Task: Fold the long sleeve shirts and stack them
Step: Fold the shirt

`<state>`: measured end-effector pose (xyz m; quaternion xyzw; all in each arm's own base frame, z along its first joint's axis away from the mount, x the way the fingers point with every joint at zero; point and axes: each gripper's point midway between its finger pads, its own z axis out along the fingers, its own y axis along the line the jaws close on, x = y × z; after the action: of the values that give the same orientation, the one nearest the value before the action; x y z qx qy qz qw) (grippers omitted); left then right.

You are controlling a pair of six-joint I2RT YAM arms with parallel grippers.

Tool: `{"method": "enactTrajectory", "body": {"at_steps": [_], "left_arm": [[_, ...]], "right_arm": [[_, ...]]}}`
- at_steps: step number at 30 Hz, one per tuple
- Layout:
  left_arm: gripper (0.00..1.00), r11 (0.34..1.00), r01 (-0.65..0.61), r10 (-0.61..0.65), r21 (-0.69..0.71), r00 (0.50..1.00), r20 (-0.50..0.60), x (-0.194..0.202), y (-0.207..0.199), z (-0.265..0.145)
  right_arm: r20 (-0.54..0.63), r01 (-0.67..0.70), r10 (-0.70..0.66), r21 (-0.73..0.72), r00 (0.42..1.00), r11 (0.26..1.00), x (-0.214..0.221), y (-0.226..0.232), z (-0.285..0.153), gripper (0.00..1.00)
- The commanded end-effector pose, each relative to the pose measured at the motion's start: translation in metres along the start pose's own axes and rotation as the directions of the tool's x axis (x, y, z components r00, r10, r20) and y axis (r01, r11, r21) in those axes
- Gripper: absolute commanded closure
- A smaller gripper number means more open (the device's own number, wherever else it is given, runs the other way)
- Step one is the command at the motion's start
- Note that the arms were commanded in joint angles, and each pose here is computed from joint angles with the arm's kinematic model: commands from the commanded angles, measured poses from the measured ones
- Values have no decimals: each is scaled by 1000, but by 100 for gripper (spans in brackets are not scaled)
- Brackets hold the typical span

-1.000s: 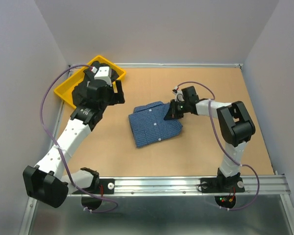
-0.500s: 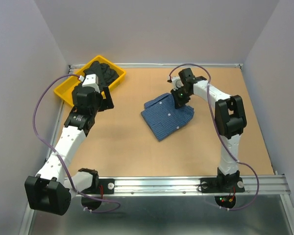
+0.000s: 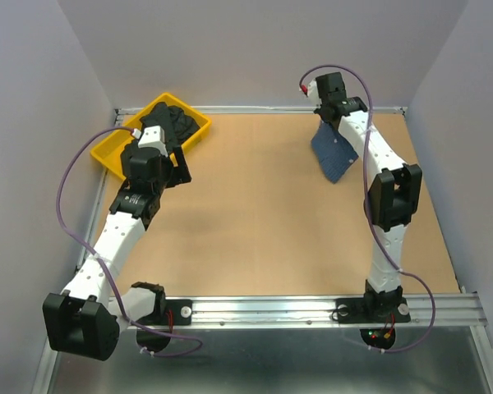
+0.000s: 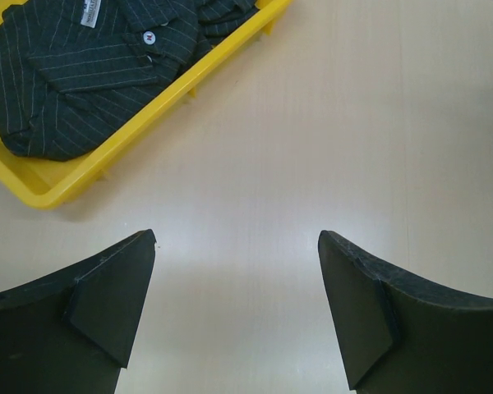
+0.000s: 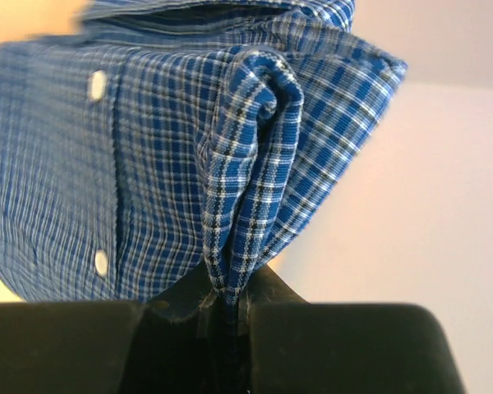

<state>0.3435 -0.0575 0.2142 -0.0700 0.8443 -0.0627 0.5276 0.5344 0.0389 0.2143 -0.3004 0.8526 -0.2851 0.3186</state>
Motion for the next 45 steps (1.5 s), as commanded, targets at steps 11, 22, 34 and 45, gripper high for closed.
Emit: {"method": "enactTrajectory", "body": {"at_steps": [11, 22, 34, 45], "left_arm": [[9, 1000, 15, -15, 4, 999, 32, -7, -1, 2], [10, 999, 23, -24, 38, 1000, 20, -5, -7, 4], [10, 999, 26, -27, 47, 1000, 11, -4, -7, 6], [10, 999, 27, -28, 41, 999, 19, -6, -4, 4]], "right_arm": [[-247, 291, -214, 339, 945, 895, 10, 19, 23, 99], [-240, 385, -336, 201, 911, 901, 32, 151, 34, 99], [-94, 339, -336, 20, 937, 940, 12, 230, -19, 44], [108, -95, 116, -182, 987, 979, -36, 196, -104, 39]]}}
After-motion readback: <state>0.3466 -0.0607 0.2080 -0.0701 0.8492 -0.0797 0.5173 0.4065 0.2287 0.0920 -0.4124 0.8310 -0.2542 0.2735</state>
